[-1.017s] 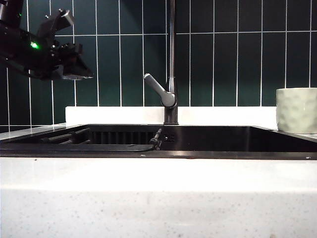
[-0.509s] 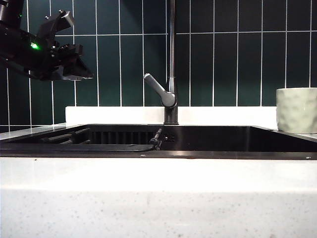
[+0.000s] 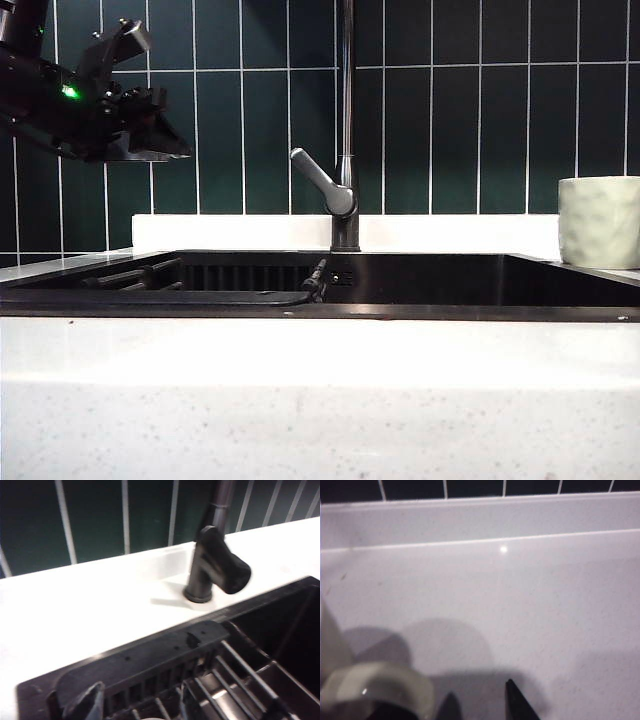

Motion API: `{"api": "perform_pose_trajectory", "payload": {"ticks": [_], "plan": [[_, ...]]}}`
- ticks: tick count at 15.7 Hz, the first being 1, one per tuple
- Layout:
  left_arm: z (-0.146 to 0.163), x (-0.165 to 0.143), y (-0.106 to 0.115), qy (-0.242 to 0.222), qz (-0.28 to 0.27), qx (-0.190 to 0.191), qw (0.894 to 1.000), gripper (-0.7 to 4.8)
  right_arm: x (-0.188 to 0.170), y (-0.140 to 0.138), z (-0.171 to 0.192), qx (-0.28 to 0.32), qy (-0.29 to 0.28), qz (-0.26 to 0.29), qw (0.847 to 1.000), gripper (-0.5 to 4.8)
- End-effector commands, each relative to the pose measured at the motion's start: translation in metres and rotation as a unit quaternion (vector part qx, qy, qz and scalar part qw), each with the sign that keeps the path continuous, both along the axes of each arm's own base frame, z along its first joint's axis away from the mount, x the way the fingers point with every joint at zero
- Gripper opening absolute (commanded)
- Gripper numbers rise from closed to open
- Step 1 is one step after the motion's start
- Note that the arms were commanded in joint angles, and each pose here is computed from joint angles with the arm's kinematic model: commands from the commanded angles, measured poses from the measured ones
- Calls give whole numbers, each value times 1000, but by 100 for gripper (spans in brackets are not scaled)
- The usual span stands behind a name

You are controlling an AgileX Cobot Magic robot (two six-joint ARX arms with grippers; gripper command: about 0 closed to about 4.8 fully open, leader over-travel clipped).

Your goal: Pick up the mug next to the sink, go to the faucet to get some water, pour the water into the sink, and finally put the mug back to its place.

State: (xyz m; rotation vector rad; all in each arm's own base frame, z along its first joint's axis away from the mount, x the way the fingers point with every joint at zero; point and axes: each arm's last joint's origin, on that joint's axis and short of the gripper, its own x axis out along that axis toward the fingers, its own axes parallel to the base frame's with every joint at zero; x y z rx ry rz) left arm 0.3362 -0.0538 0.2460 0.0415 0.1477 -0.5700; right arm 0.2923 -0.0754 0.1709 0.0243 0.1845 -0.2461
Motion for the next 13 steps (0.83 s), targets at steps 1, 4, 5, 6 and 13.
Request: {"api": "perform_pose_trajectory", "payload": {"ticks": [1,4,5,6,13], "plan": [[-3,3,-2,8,-25,-20,999,188,7,-4,3,4,-16,16,1000,243],[-9,6,-3,27,-37,-32,998,188,10,-4,1,7,-15,32,999,243],[-10,5,-5,27,-40,-32,998,188,11,-5,-1,7,-15,31,999,243],[-10,5,-5,27,-40,-32,998,188,11,-5,0,7,-16,31,999,243],[-9,5,-6,30,-59,-38,997,188,11,-5,2,2,-30,32,999,141]]}}
